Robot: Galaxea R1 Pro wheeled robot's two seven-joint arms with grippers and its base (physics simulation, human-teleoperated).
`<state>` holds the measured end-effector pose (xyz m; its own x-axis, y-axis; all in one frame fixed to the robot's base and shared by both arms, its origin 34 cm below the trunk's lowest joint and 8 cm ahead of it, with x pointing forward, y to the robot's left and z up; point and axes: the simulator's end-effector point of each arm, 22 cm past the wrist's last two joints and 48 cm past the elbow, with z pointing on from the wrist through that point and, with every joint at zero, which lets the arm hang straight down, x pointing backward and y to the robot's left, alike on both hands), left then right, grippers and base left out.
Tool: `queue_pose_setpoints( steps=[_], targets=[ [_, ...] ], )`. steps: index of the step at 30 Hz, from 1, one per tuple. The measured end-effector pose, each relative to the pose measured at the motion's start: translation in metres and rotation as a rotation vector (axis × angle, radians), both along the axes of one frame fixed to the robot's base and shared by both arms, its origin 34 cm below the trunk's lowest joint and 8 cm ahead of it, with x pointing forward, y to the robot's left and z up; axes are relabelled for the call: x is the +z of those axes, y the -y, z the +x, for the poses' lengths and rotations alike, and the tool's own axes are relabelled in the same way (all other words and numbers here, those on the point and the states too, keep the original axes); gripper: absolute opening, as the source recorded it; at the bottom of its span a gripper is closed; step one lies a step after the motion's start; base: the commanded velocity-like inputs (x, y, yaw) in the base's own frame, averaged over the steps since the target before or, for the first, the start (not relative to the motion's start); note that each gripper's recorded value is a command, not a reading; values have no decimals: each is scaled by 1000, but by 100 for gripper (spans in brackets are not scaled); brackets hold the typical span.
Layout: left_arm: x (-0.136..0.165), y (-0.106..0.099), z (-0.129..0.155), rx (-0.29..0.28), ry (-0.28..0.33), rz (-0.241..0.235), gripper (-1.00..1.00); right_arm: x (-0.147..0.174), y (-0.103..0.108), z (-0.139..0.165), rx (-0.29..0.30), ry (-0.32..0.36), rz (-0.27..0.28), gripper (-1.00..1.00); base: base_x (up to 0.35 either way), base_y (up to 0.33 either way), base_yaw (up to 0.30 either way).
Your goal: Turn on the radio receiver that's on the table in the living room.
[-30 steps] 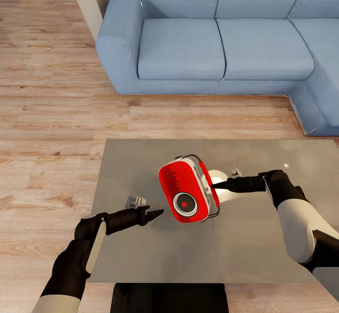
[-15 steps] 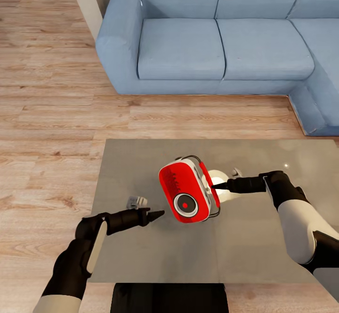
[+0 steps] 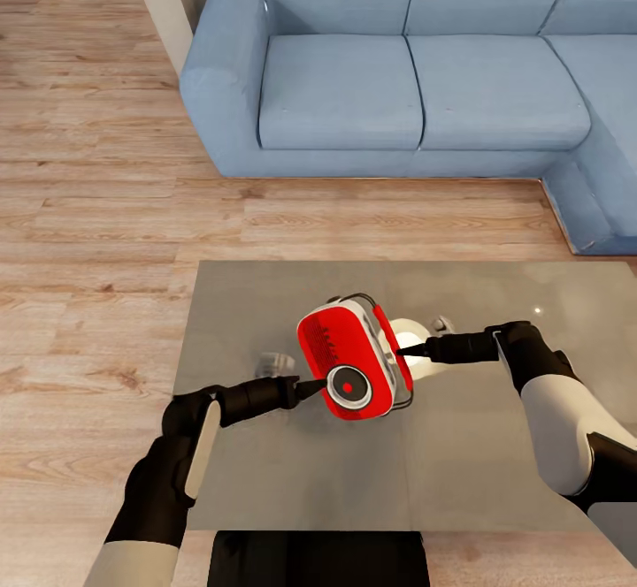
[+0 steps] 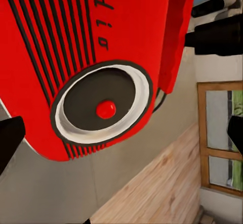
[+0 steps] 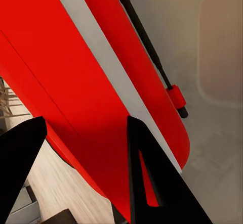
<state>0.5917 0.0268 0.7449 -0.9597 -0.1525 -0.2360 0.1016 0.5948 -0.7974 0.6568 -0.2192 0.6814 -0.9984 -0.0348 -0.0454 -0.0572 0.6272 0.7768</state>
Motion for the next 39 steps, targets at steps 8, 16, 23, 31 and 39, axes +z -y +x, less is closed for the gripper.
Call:
queue_pose_setpoints(
  steps=[8, 16, 23, 31, 39],
  targets=[
    [3, 0, 8, 3, 13, 6, -100, -1, -2, -1, 2, -4, 1, -100, 0, 0, 0],
    [2, 1, 7, 0, 13, 7, -100, -1, -2, -1, 1, -5, 2, -100, 0, 0, 0],
    [4, 17, 1, -36, 12, 1, -100, -1, -3, -1, 2, -4, 3, -100, 0, 0, 0],
    [-23, 18, -14, -57, -35, 99, -100, -1, -4, -2, 2, -4, 5, -100, 0, 0, 0],
    [-29, 18, -19, -59, -48, 103, -100, -1, -5, -2, 2, -4, 6, -100, 0, 0, 0]
  ],
)
